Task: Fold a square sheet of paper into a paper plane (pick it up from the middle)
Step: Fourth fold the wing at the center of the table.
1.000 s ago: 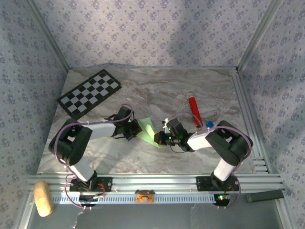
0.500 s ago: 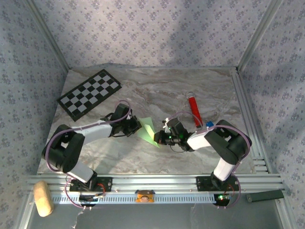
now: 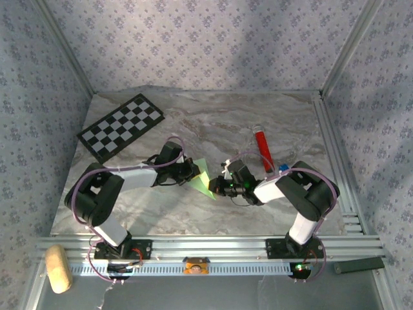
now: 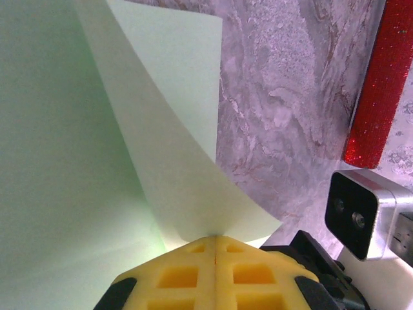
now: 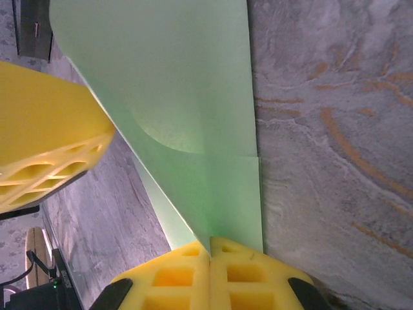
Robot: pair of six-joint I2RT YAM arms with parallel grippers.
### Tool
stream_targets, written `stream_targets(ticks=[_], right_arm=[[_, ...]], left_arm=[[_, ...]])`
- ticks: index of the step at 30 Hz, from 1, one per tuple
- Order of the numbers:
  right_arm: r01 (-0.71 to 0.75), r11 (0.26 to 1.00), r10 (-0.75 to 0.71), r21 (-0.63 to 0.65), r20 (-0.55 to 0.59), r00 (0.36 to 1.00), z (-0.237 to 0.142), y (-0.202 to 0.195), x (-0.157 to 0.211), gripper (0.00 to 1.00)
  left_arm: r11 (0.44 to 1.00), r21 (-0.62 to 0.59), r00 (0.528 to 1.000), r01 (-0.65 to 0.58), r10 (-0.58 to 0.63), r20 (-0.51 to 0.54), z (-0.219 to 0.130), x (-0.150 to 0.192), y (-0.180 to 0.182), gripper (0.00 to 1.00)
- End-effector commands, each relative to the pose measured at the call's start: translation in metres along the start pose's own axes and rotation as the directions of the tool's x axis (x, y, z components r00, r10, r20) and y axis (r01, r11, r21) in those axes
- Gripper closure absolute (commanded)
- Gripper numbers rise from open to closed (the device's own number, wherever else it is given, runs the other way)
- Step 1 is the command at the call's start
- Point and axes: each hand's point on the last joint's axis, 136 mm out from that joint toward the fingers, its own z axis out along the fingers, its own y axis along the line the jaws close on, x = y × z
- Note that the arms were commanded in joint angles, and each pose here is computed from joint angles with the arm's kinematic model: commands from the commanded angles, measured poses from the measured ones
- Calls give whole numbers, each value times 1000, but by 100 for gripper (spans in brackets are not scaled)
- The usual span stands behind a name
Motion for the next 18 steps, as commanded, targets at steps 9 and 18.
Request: stream_targets(ticks=[9, 18], right_arm=[[-68, 992, 73, 102, -45, 996, 5, -35, 18, 100], [-94, 989, 101, 115, -60, 993, 5, -42, 19, 100]], left_arm=[[999, 31, 999, 37, -37, -1, 18, -5, -7, 95], [999, -9, 999, 48, -48, 3, 22, -7, 0, 95]])
